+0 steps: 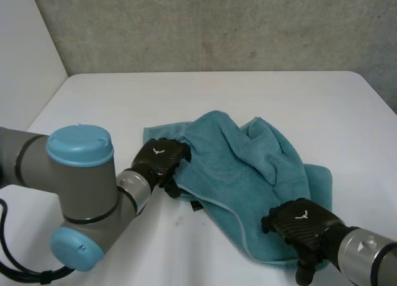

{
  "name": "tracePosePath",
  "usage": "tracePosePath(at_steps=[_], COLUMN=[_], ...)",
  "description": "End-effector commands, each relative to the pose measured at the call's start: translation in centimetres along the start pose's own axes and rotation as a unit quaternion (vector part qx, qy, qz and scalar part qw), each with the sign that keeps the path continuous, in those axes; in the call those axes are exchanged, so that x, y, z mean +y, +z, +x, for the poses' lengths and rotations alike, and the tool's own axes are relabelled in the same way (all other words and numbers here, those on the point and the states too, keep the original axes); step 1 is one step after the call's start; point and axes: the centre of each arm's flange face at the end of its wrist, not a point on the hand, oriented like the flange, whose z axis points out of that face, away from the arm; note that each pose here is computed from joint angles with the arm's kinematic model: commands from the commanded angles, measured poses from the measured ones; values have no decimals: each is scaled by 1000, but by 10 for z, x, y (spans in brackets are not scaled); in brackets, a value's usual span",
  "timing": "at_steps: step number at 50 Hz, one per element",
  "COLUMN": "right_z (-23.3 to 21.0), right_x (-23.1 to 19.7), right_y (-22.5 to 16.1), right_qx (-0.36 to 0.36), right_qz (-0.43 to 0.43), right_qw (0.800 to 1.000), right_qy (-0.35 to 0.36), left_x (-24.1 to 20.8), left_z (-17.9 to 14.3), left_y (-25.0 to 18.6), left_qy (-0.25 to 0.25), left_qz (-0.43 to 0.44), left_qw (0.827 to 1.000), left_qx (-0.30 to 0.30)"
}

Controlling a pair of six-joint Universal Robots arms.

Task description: Fold the laundry

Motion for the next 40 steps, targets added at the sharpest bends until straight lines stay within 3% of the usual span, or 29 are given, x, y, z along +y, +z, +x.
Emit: tracePosePath(at_steps=[1, 9, 14, 40], right_z=[17, 20, 17, 22], right_x=[12, 14, 14, 28], right_y=[0, -4, -6, 18], right_qx=[53, 39, 34, 44], right_qz=[29, 56, 65, 61], right_qw=[998, 997, 997, 997], right_qy=[18, 36, 35, 27], left_x=[8, -7, -20, -21], left_z=[0, -7, -21, -49], left_y=[19, 35, 44, 48], left_qy=[22, 25, 23, 14], left_qz=[1, 47, 84, 82], left_qw=[1000, 998, 994, 991], left_qx=[1, -18, -61, -102])
